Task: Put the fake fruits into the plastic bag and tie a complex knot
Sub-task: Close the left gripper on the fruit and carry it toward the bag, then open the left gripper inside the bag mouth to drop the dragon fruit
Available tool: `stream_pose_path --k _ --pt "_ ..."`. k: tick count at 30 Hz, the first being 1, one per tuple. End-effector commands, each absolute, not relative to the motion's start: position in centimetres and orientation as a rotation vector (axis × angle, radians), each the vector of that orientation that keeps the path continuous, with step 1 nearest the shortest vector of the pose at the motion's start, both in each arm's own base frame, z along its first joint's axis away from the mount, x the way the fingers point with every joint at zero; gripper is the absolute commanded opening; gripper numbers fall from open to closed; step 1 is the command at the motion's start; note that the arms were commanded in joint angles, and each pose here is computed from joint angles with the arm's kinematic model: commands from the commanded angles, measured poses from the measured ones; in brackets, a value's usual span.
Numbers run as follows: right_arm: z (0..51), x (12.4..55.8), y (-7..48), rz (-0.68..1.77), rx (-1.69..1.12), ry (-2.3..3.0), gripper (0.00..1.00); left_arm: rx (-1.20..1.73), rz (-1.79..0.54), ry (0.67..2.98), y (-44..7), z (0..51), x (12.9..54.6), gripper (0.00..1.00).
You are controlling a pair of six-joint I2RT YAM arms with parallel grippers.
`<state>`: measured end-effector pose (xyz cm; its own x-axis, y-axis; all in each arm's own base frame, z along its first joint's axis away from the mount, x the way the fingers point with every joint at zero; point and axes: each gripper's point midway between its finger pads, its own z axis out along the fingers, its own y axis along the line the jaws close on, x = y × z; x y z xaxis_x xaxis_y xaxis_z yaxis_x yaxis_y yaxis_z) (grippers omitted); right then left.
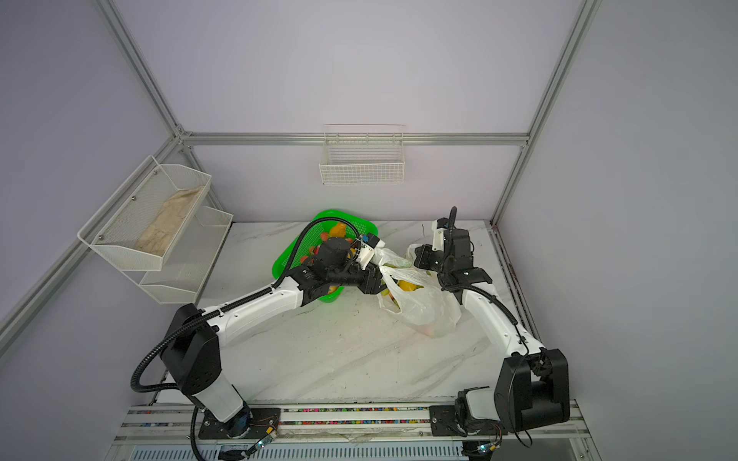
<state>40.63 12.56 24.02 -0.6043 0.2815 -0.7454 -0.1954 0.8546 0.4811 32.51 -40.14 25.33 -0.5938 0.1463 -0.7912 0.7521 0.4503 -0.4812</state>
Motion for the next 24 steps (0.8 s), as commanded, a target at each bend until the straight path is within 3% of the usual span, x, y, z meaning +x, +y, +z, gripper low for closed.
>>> stream_pose_path --k 1,5,11,24 --pt "24.5 40.1 12.5 0.677 0.058 2.107 0.0 0.704 -1.167 1.877 -41.7 30.5 34.1 0.41" --pt "24.7 40.1 12.6 0.686 0.05 2.101 0.0 0.695 -1.192 1.87 -43.2 30.2 34.1 0.43" --pt "26.0 40.2 11.2 0.607 0.102 2.067 0.0 0.718 -1.133 1.955 -44.2 25.3 34.4 0.53" --pt "26.2 40.9 10.8 0.57 0.111 2.064 0.0 0.835 -1.011 1.905 -41.3 24.7 32.9 0.85"
